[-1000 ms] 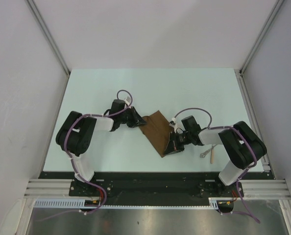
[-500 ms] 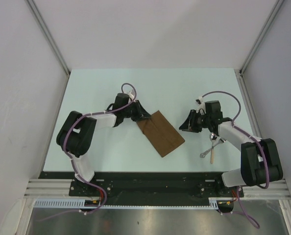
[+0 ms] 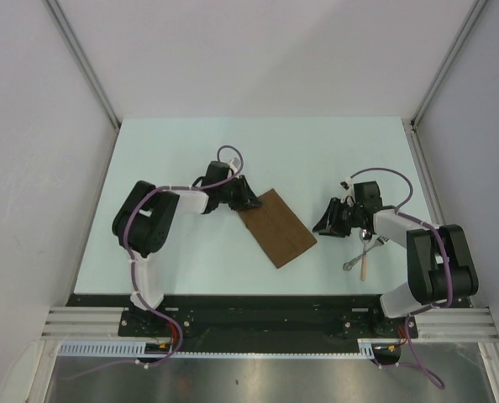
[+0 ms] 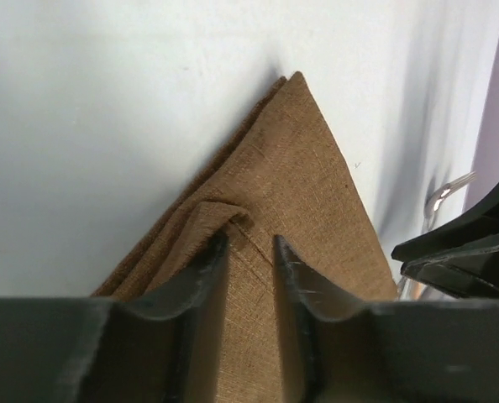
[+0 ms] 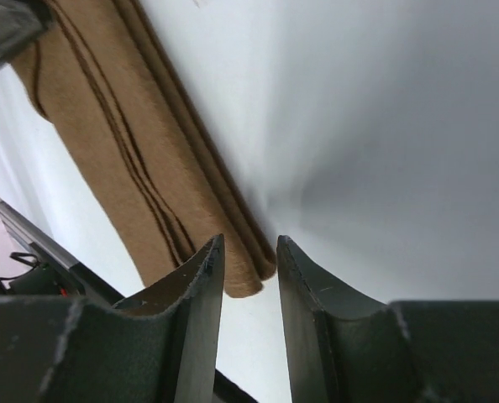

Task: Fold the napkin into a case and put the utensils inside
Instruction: Pick up the 2/3-rectangle-folded napkin from the center of the board.

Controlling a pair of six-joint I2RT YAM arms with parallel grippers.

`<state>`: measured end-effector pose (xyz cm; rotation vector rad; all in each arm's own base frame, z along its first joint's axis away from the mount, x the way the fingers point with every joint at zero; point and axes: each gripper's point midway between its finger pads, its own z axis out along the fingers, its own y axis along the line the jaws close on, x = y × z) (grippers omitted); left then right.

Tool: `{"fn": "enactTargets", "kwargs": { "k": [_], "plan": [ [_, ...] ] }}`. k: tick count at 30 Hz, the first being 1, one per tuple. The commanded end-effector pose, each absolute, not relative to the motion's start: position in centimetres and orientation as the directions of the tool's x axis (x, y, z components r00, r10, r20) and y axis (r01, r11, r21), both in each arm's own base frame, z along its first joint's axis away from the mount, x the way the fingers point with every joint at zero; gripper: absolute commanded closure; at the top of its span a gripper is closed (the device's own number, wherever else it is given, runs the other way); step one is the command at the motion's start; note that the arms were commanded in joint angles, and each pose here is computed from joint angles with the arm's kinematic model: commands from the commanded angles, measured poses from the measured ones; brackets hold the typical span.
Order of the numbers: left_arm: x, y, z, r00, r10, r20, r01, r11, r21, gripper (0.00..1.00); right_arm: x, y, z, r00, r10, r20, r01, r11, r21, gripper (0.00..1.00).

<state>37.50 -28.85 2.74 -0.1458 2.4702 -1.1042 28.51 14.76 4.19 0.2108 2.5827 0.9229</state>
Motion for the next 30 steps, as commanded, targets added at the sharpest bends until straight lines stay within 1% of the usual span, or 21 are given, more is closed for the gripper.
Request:
{"fn": "enactTargets", "kwargs": {
  "k": [1, 3, 4, 8, 10, 11, 13, 14, 15, 16, 17, 19, 20, 21, 22, 23, 25, 26, 27, 28, 30],
  "plan": [
    [38.6, -29.5, 6.7, -0.836, -0.191, -0.514, 0.236, 0.720, -0.652, 0.58, 28.1, 14.3, 2.8, -0.910, 0.266, -0.319, 0.013, 0.786, 0.618, 0.64],
    [38.0, -30.3, 8.5, -0.815, -0.163, -0.556, 0.280, 0.730, -0.624, 0.49, 27.6, 14.5, 2.4, -0.913, 0.269, -0.305, 0.020, 0.780, 0.626, 0.66],
    [37.7, -30.5, 10.5, -0.786, -0.149, -0.599, 0.326, 0.724, -0.608, 0.44, 27.1, 14.7, 2.1, -0.917, 0.265, -0.298, 0.021, 0.778, 0.628, 0.68],
    [35.4, -32.1, 13.8, -0.732, -0.080, -0.677, 0.432, 0.714, -0.551, 0.40, 24.8, 16.7, 1.8, -0.935, 0.216, -0.282, -0.014, 0.769, 0.639, 0.71],
    [34.0, -32.7, 14.9, -0.708, -0.042, -0.705, 0.484, 0.699, -0.527, 0.38, 24.0, 17.9, 2.8, -0.933, 0.229, -0.277, -0.022, 0.734, 0.679, 0.72],
    [32.8, -33.7, 15.1, -0.700, -0.013, -0.714, 0.516, 0.682, -0.519, 0.38, 22.7, 18.2, 2.5, -0.941, 0.227, -0.250, -0.009, 0.722, 0.692, 0.73],
    [31.3, -33.9, 14.8, -0.679, 0.025, -0.734, 0.551, 0.678, -0.487, 0.37, 22.0, 19.1, 3.5, -0.940, 0.227, -0.256, -0.032, 0.687, 0.726, 0.73],
    [29.9, -34.7, 15.5, -0.658, 0.044, -0.752, 0.586, 0.658, -0.474, 0.36, 21.6, 19.0, 4.4, -0.932, 0.237, -0.275, -0.046, 0.675, 0.736, 0.73],
    [29.0, -34.6, 14.8, -0.652, 0.064, -0.756, 0.596, 0.659, -0.458, 0.36, 21.1, 18.4, 4.3, -0.933, 0.248, -0.259, -0.015, 0.695, 0.719, 0.73],
    [28.5, -34.7, 14.6, -0.639, 0.070, -0.766, 0.601, 0.667, -0.440, 0.34, 21.1, 17.8, 4.6, -0.926, 0.258, -0.276, -0.012, 0.709, 0.705, 0.72],
    [27.1, -35.6, 14.8, -0.622, 0.092, -0.778, 0.632, 0.645, -0.430, 0.34, 21.6, 17.2, 5.7, -0.906, 0.262, -0.333, -0.045, 0.722, 0.690, 0.71],
    [26.2, -35.8, 13.9, -0.593, 0.136, -0.794, 0.648, 0.666, -0.369, 0.33, 22.0, 15.0, 6.0, -0.883, 0.310, -0.352, 0.009, 0.762, 0.647, 0.68],
    [24.5, -36.7, 13.2, -0.578, 0.191, -0.794, 0.676, 0.656, -0.334, 0.32, 22.5, 13.9, 6.5, -0.860, 0.327, -0.391, 0.013, 0.781, 0.624, 0.66],
    [24.2, -37.3, 12.6, -0.554, 0.238, -0.798, 0.696, 0.659, -0.286, 0.32, 22.5, 13.1, 6.5, -0.855, 0.348, -0.385, 0.045, 0.790, 0.611, 0.64],
    [24.5, -37.4, 12.2, -0.538, 0.256, -0.803, 0.681, 0.693, -0.236, 0.31, 23.0, 11.9, 6.6, -0.836, 0.386, -0.390, 0.087, 0.795, 0.601, 0.60],
    [23.1, -37.4, 10.5, -0.556, 0.334, -0.761, 0.688, 0.699, -0.196, 0.31, 23.2, 11.3, 6.6, -0.825, 0.408, -0.392, 0.110, 0.795, 0.596, 0.56],
    [23.4, -38.5, 9.5, -0.561, 0.374, -0.738, 0.675, 0.723, -0.147, 0.32, 23.5, 10.4, 6.5, -0.809, 0.461, -0.364, 0.165, 0.773, 0.612, 0.52],
    [23.4, -39.2, 10.0, -0.556, 0.385, -0.737, 0.670, 0.732, -0.123, 0.34, 23.6, 10.0, 6.5, -0.802, 0.482, -0.354, 0.193, 0.769, 0.609, 0.50],
    [23.4, -39.5, 9.8, -0.568, 0.382, -0.729, 0.656, 0.746, -0.119, 0.36, 23.6, 9.7, 6.2, -0.795, 0.516, -0.320, 0.243, 0.754, 0.611, 0.49],
    [23.1, -39.9, 8.6, -0.582, 0.401, -0.707, 0.646, 0.756, -0.104, 0.42, 23.6, 9.6, 6.2, -0.790, 0.528, -0.311, 0.258, 0.748, 0.612, 0.47],
    [23.5, -40.7, 8.9, -0.596, 0.391, -0.701, 0.622, 0.777, -0.095, 0.45, 23.9, 9.0, 6.0, -0.772, 0.554, -0.311, 0.293, 0.745, 0.599, 0.46]
  ]
}}
